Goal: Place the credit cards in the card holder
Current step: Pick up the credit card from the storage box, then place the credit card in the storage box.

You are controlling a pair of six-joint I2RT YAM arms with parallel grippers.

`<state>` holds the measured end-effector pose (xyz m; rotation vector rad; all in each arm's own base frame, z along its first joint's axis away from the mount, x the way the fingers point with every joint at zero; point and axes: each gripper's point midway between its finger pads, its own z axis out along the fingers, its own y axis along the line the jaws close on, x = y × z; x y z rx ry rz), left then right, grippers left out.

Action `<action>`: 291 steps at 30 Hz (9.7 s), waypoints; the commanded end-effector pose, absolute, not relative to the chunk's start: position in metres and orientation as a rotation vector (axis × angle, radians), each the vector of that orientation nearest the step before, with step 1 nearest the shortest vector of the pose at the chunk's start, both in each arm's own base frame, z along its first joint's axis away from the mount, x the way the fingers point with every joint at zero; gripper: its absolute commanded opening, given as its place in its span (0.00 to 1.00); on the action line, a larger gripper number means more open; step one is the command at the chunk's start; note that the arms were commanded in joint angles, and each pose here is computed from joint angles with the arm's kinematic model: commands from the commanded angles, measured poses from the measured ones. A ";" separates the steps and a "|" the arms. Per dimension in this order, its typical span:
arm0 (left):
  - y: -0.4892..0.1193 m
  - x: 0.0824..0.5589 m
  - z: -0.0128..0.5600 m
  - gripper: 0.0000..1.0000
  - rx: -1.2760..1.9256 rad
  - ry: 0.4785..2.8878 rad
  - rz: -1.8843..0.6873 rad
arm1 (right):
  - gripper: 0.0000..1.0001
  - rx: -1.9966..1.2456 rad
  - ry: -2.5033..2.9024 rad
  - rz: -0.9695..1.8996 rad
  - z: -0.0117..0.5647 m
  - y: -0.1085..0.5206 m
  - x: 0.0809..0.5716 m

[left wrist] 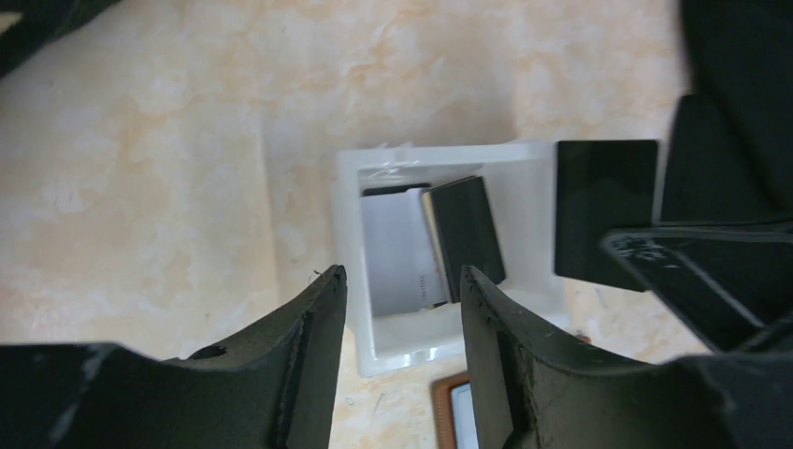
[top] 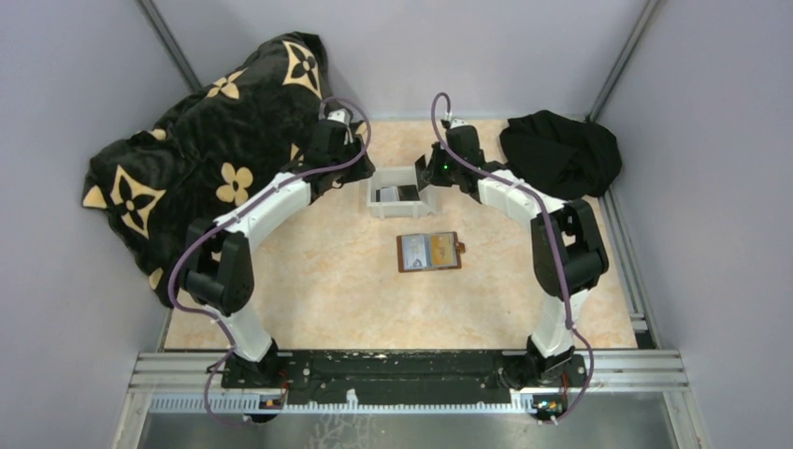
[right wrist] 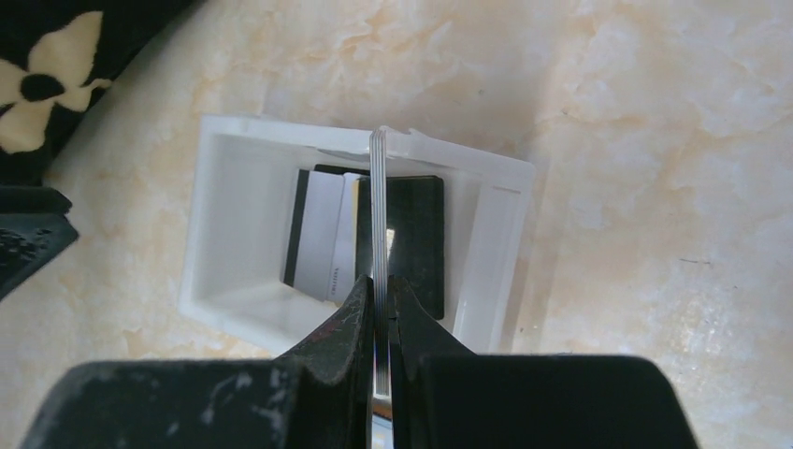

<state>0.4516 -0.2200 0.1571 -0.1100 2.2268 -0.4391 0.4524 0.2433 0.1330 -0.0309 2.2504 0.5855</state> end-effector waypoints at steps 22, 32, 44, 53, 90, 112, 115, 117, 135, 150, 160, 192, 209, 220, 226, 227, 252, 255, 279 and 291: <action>-0.285 0.421 0.196 0.55 0.118 2.086 -1.108 | 0.00 -0.024 2.001 1.250 0.221 0.280 0.419; -0.281 0.422 0.189 0.56 0.075 2.066 -1.240 | 0.00 -0.019 1.980 1.402 0.224 0.288 0.409; -0.288 0.420 0.195 0.56 0.088 2.030 -1.343 | 0.00 -0.023 1.967 1.528 0.219 0.297 0.403; -0.292 0.413 0.201 0.31 0.125 1.995 -1.422 | 0.00 -0.012 1.957 1.597 0.216 0.301 0.401; -0.255 0.418 0.176 0.23 0.026 2.036 -1.386 | 0.11 -0.020 1.872 1.668 0.234 0.282 0.399; -0.269 0.404 0.197 0.39 0.093 1.944 -1.590 | 0.10 0.017 1.898 1.703 0.212 0.289 0.405; -0.270 0.403 0.193 0.38 0.095 1.957 -1.589 | 0.09 0.018 1.890 1.713 0.212 0.291 0.406; -0.270 0.403 0.190 0.39 0.088 1.967 -1.581 | 0.09 0.017 1.889 1.719 0.213 0.291 0.406; -0.275 0.410 0.187 0.39 0.067 1.963 -1.589 | 0.09 -0.022 1.885 1.756 0.218 0.300 0.397; -0.280 0.408 0.194 0.12 0.094 1.939 -1.614 | 0.09 -0.035 1.899 1.774 0.212 0.311 0.394; -0.277 0.409 0.185 0.00 0.082 1.966 -1.586 | 0.11 -0.008 1.878 1.772 0.213 0.300 0.402; -0.262 0.421 0.172 0.17 0.013 1.987 -1.553 | 0.12 -0.004 1.874 1.790 0.209 0.290 0.396; -0.256 0.424 0.167 0.19 -0.016 1.989 -1.548 | 0.11 0.010 1.880 1.790 0.203 0.286 0.395; -0.249 0.429 0.162 0.19 -0.047 1.998 -1.517 | 0.09 0.026 1.888 1.784 0.198 0.281 0.394; -0.246 0.431 0.157 0.18 -0.065 2.003 -1.498 | 0.09 0.034 1.889 1.779 0.196 0.279 0.394; -0.246 0.431 0.158 0.17 -0.069 2.001 -1.496 | 0.08 0.038 1.889 1.776 0.196 0.277 0.395; -0.260 0.482 0.149 0.00 -0.176 1.920 -1.509 | 0.04 0.145 1.946 1.619 0.157 0.259 0.442; -0.262 0.485 0.149 0.00 -0.174 1.916 -1.508 | 0.02 0.153 1.965 1.590 0.152 0.256 0.446; -0.271 0.488 0.132 0.06 -0.088 2.011 -1.313 | 0.00 0.179 2.072 1.263 0.131 0.222 0.447; -0.275 0.484 0.133 0.36 -0.048 2.035 -1.216 | 0.00 0.099 2.132 0.985 0.136 0.209 0.416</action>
